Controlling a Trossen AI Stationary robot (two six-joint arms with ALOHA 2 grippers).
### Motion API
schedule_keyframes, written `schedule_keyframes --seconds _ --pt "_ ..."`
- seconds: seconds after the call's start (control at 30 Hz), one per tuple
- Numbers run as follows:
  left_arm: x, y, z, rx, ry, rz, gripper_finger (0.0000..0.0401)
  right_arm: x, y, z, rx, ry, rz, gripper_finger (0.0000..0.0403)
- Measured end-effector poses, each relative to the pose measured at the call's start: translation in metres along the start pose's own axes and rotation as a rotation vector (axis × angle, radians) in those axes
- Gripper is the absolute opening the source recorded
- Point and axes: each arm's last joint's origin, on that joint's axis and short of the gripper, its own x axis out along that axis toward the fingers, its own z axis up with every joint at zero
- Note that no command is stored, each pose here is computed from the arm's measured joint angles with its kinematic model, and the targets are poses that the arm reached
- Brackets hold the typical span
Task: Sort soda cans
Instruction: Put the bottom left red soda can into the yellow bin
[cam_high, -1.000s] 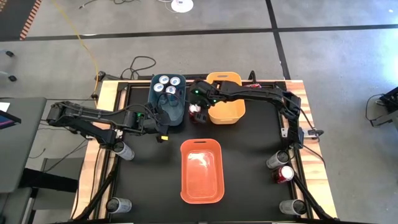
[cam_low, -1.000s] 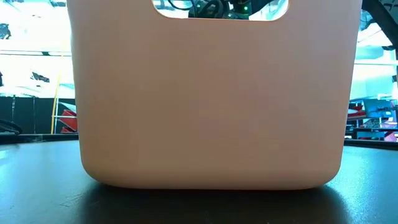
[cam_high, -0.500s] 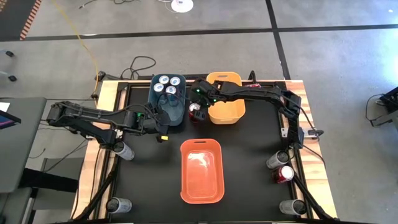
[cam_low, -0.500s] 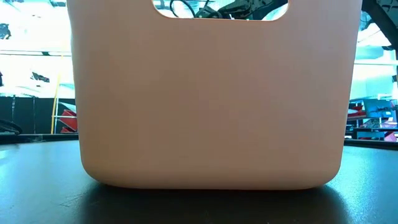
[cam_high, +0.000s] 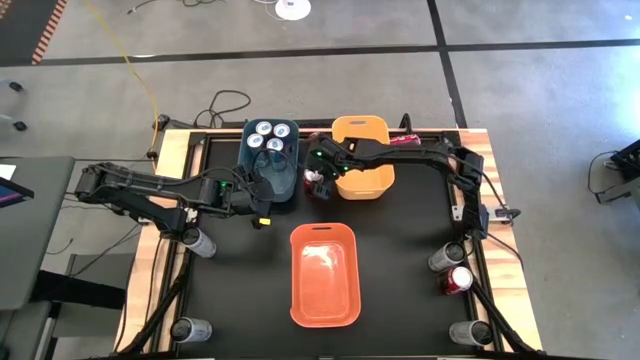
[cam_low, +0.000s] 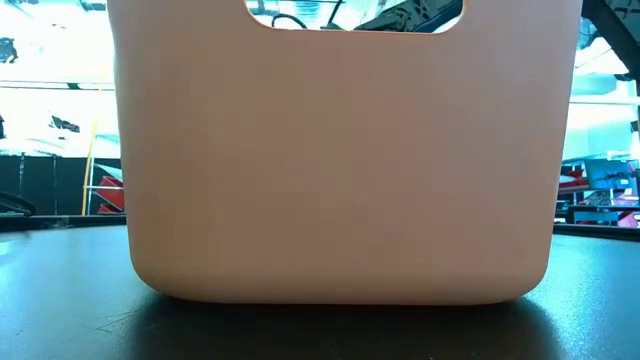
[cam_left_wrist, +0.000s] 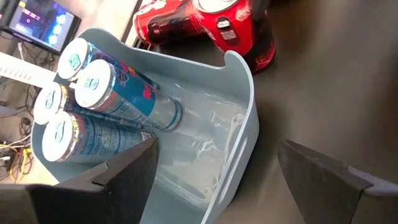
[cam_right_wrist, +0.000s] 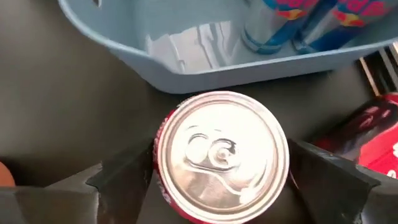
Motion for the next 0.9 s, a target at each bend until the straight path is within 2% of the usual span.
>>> schedule_keyframes --seconds 0.1,0.3,0.4,0.67,0.9 --pt "0.0 0.0 0.0 -0.001 0.0 0.0 0.0325 -0.001 -0.001 0.001 0.012 -0.009 -0.001 0.0354" --pt "0.0 0.0 0.0 -0.002 0.0 0.0 0.0325 -0.001 -0.001 0.002 0.009 -0.014 -0.003 0.0274" --pt "0.0 0.0 0.0 -0.002 0.0 0.0 0.0325 -0.002 0.001 0.002 0.002 -0.014 -0.001 0.0247" --pt "0.0 0.0 0.0 -0.001 0.001 0.0 0.0325 -0.011 0.008 0.009 -0.037 -0.007 -0.003 0.0246" --pt "0.0 0.0 0.0 0.007 0.001 0.0 0.0325 -0.062 0.005 0.028 -0.062 -0.068 -0.063 0.0246"
